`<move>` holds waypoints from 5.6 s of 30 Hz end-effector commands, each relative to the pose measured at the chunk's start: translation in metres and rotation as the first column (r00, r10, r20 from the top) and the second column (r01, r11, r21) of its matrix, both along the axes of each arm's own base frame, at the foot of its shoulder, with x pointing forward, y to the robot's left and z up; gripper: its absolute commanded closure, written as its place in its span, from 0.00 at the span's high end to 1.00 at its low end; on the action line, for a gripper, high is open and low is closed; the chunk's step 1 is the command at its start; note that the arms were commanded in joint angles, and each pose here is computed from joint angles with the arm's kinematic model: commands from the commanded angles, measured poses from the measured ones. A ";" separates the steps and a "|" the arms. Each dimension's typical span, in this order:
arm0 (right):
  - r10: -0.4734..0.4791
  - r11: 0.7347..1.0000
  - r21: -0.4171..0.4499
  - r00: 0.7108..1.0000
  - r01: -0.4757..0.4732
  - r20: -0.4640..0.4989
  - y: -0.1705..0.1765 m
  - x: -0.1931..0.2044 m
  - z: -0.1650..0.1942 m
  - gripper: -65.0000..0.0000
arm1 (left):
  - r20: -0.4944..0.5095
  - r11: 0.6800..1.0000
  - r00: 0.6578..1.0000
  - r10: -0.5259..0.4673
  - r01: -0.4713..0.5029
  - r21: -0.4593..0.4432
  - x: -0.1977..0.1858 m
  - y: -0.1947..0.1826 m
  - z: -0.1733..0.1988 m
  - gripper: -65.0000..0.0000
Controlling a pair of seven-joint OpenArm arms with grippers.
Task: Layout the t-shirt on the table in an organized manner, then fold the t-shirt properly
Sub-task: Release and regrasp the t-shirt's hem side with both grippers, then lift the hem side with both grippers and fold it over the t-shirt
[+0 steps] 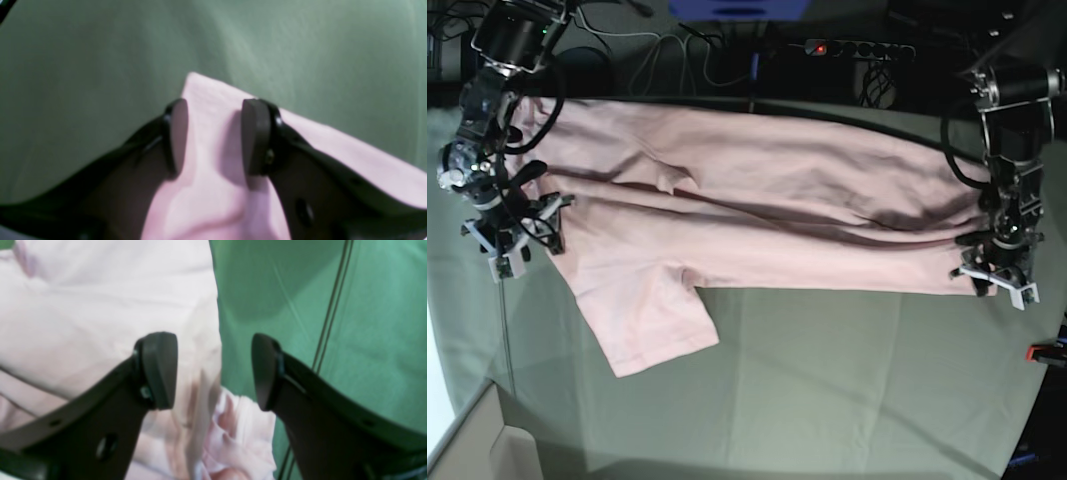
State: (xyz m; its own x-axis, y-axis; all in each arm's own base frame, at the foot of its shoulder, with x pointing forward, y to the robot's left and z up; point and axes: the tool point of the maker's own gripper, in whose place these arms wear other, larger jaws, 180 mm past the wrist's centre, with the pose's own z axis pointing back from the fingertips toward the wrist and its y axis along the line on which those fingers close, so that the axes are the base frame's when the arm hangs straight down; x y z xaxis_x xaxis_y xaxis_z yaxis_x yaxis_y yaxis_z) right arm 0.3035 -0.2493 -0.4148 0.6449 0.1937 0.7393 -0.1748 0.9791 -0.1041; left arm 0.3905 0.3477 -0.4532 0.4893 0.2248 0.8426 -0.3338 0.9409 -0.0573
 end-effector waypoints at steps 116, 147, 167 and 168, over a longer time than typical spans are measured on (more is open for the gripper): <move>0.037 0.999 -0.035 0.939 -0.027 0.342 -0.014 0.126 0.119 0.00 | 0.384 0.990 0.917 -0.108 0.063 0.129 0.074 -0.017 0.150 0.00; -0.107 0.994 0.015 0.981 0.106 0.164 -0.020 0.007 0.036 0.00 | 0.280 0.992 0.958 -0.067 0.034 0.121 0.000 -0.005 0.112 0.00; -0.114 0.992 0.048 0.992 0.116 -0.052 0.002 -0.084 -0.029 0.00 | 0.111 0.992 0.994 0.022 -0.035 0.121 -0.088 0.026 0.051 0.00; -0.114 0.992 0.049 0.992 0.117 -0.058 0.003 -0.086 -0.031 0.00 | 0.105 0.992 0.994 0.023 -0.036 0.121 -0.090 0.027 0.050 0.00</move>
State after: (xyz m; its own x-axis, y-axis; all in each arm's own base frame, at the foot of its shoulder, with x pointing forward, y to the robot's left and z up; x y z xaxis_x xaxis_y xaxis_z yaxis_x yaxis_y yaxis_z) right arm 0.2117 -0.2397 -0.4554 0.7274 0.0694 0.6827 -0.0697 0.9972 -0.0272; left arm 0.2941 0.3625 -0.4223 0.4389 0.1666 0.8830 -0.3537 0.9354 -0.0007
